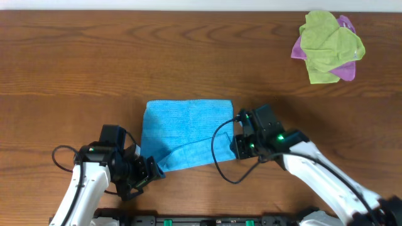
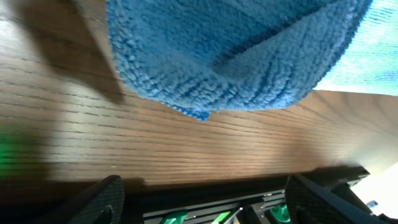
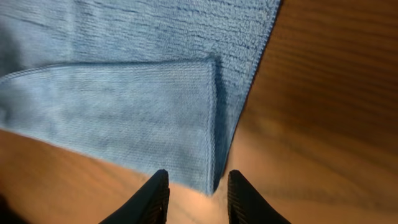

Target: Fold the cloth

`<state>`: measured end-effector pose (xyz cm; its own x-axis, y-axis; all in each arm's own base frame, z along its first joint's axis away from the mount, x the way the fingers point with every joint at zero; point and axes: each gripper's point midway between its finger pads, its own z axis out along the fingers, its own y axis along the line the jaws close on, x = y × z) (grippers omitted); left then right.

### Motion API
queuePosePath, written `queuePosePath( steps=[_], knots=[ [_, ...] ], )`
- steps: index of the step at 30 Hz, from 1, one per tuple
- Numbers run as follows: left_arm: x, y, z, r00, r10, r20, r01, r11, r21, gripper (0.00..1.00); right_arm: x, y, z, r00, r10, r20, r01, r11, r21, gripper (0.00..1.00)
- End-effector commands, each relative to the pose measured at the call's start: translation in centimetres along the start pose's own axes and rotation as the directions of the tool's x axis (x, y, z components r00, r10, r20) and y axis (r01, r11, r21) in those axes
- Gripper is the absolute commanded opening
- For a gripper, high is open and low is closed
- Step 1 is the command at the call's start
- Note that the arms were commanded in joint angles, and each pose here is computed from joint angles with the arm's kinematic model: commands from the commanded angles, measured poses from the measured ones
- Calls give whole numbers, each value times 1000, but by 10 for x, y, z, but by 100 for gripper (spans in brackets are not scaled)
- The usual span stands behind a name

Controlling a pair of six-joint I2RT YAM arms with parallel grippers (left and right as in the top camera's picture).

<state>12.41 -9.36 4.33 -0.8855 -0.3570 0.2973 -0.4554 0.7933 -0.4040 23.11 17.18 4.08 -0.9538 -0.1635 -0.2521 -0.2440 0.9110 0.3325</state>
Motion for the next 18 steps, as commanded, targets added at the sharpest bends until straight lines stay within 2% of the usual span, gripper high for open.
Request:
queuePosePath(
  steps=[1,18],
  knots=[
    [2,-4,-1,1000,-11,-9,11,1000,27,84,4,-5,15,999,-14,-33,15,1000,3,31],
    [5,-18,-2,999,11,-31,-8,995,103,85,-7,-6,33,1000,-20,-14,20,1000,-10,31]
  ],
)
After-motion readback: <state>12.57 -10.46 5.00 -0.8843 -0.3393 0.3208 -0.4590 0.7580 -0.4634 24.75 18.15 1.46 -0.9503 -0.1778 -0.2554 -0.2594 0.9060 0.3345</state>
